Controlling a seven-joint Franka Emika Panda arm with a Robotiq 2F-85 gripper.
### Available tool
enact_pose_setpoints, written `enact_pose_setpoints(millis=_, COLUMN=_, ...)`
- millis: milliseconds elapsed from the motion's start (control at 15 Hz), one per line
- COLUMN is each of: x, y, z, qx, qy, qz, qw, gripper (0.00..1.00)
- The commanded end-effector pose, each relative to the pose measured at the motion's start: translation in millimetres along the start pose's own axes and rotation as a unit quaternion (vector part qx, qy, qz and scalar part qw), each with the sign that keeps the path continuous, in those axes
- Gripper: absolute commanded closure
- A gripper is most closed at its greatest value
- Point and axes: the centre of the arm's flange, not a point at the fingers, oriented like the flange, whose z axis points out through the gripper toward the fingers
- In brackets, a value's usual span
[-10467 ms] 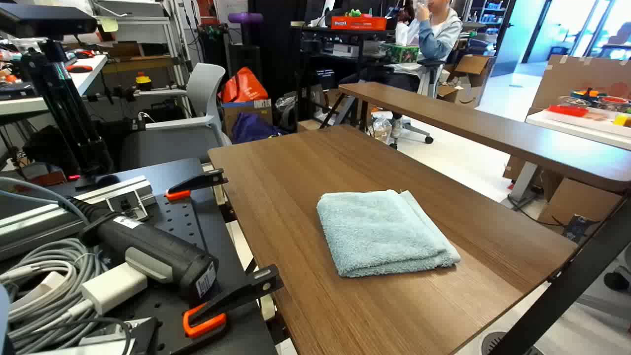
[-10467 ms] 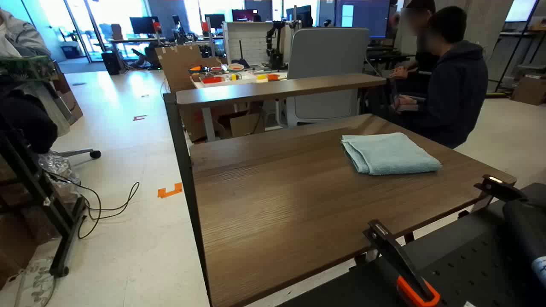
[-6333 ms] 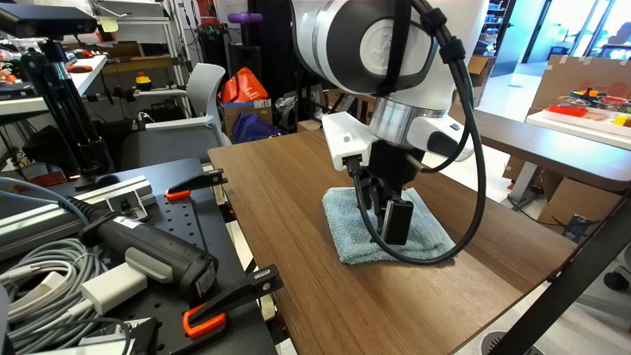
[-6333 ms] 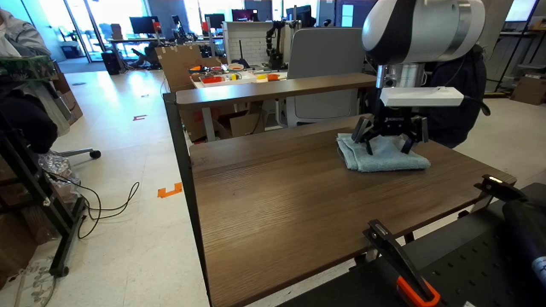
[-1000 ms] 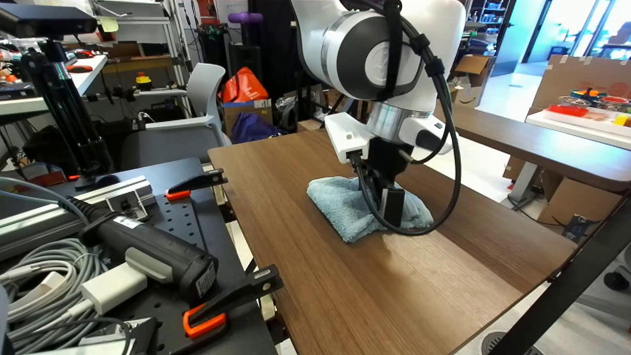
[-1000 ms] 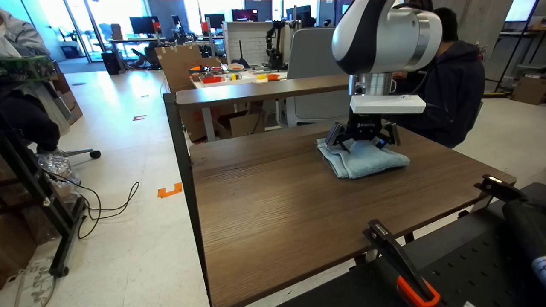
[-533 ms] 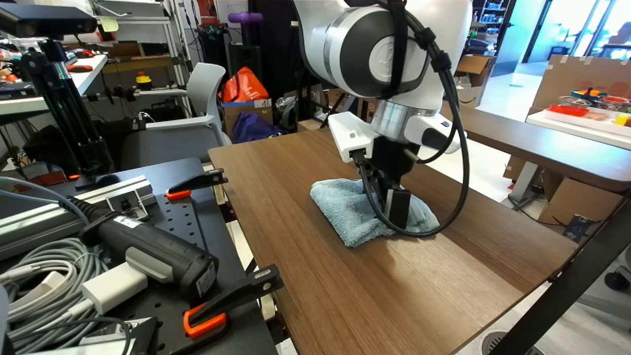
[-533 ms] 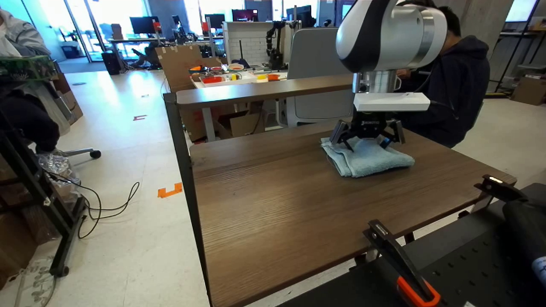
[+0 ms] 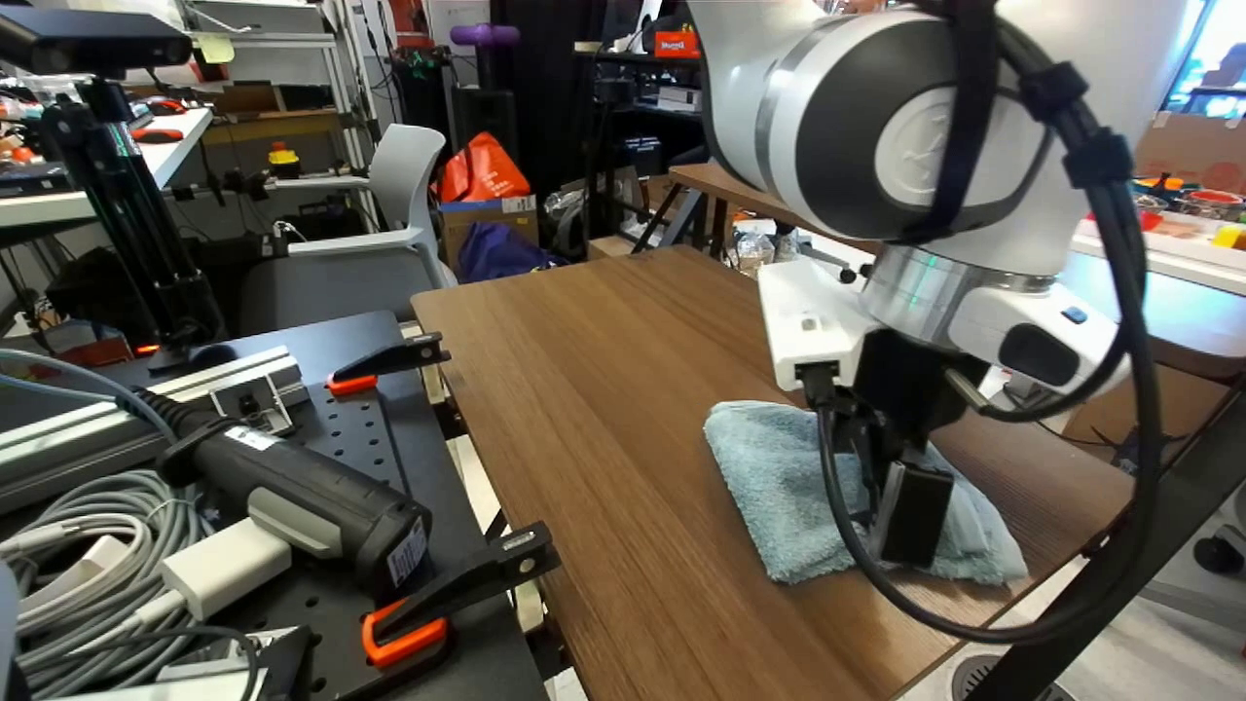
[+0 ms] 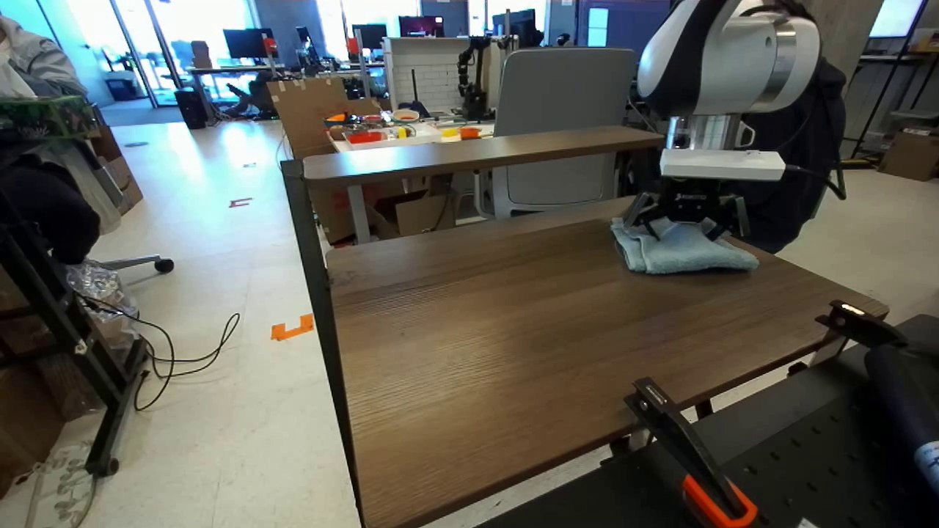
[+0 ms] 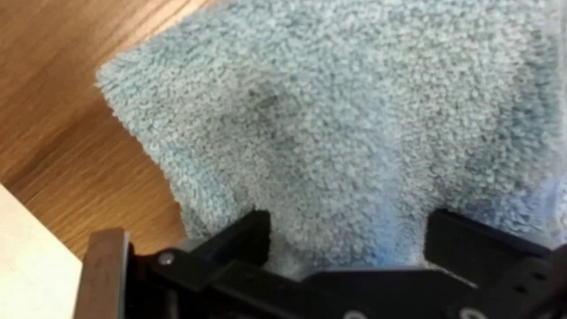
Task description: Use the towel to wipe the table.
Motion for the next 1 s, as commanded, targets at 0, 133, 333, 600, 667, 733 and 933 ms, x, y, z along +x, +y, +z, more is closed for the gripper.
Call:
enact_pose_setpoints(millis=0, x=41.6, y=-6.3, z=18.1, qx=0.041, qy=0.004, qz=0.039, qw=0.9984, gripper=0.0)
enact_pose_setpoints(millis=133, x=45.4, y=-21.0, z=21.8, qx=0.058, qy=0.01, qz=0.04, qw=0.9975, gripper=0.0)
enact_pose_setpoints(millis=333, x=31.5, y=-32.4, z=23.9, qx=0.036, qy=0.01, qz=0.015, qw=0.9992, gripper=0.0)
enact_pose_setpoints(millis=600, x=-7.5, y=-8.5, z=14.9, qx=-0.039, qy=0.006, qz=-0.052, qw=0.9979, gripper=0.0)
enact_pose_setpoints(millis=667, x=-13.9, y=-3.4, z=14.8, qx=-0.055, qy=0.004, qz=-0.068, qw=0.9961, gripper=0.0)
enact_pose_setpoints(millis=733, x=-20.7, y=4.7, z=13.6, qx=-0.07, qy=0.003, qz=-0.085, qw=0.9939, gripper=0.0)
enact_pose_setpoints(millis=933, x=-42.4, y=31.3, z=8.8, qx=-0.112, qy=-0.002, qz=-0.126, qw=0.9856, gripper=0.0)
